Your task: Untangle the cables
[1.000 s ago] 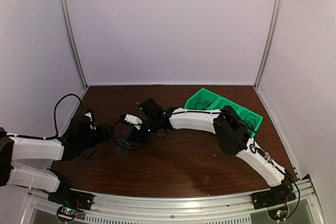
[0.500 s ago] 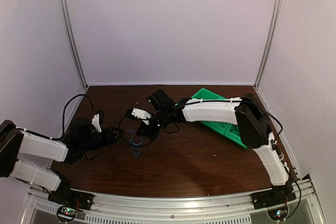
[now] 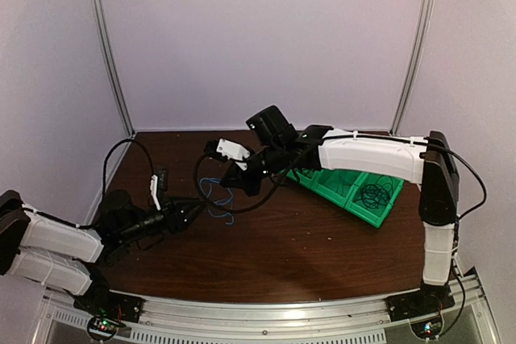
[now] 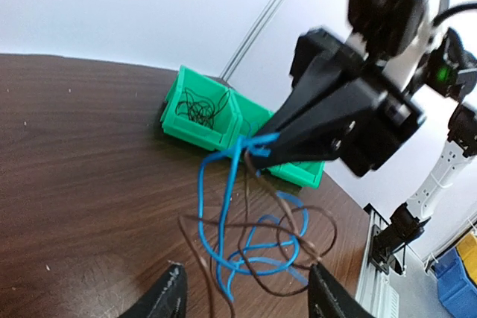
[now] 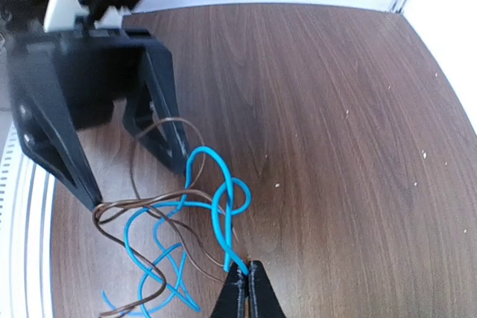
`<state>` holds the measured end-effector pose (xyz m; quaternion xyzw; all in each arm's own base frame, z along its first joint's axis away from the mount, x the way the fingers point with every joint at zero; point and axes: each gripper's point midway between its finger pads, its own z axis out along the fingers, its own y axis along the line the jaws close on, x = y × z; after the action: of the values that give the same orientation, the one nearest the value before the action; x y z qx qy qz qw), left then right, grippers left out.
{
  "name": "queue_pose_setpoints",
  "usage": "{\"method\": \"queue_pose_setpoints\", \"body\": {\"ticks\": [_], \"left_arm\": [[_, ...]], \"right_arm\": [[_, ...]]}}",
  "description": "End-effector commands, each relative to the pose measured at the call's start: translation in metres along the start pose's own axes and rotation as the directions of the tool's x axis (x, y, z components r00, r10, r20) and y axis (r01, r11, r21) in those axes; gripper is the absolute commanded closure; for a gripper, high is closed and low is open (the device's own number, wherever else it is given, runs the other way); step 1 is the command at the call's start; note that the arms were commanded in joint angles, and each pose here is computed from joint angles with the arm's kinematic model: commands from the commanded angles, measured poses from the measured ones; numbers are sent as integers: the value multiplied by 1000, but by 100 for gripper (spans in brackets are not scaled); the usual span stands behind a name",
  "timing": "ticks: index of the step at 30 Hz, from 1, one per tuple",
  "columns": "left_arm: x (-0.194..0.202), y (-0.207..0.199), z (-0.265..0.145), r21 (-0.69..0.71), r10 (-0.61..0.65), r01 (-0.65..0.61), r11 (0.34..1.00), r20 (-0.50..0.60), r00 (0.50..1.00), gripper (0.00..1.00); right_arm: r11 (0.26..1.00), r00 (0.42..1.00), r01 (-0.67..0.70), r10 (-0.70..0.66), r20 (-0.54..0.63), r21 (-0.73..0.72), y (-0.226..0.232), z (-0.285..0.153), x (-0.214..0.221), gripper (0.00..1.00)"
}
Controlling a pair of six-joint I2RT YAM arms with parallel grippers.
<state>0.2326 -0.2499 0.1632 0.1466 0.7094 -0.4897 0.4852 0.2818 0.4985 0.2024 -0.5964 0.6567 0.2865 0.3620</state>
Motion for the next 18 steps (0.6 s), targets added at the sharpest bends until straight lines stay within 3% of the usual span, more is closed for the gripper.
{"method": "queue_pose_setpoints", "body": {"ticks": [1, 5, 8, 13, 18], "left_arm": [[-27, -6, -13, -55, 69, -63, 997, 130, 989, 44], [-24, 23, -32, -238, 49, -17, 971, 129, 990, 53], [-21, 42, -49, -353, 53, -1, 935, 137, 989, 51], [-8, 43, -52, -341, 32, 7, 940, 108, 994, 50], [3, 45, -40, -329, 7, 7, 944, 43, 999, 50]], "right_arm": [[999, 997, 11, -8, -78, 33, 3, -5, 29, 99], [1000, 982, -8, 10, -188, 12, 4, 15, 78, 99], [999, 961, -31, 24, -274, -22, 10, 30, 114, 96], [998, 947, -58, 57, -317, 6, 3, 43, 132, 63], [997, 946, -69, 71, -315, 17, -4, 52, 130, 63]]}}
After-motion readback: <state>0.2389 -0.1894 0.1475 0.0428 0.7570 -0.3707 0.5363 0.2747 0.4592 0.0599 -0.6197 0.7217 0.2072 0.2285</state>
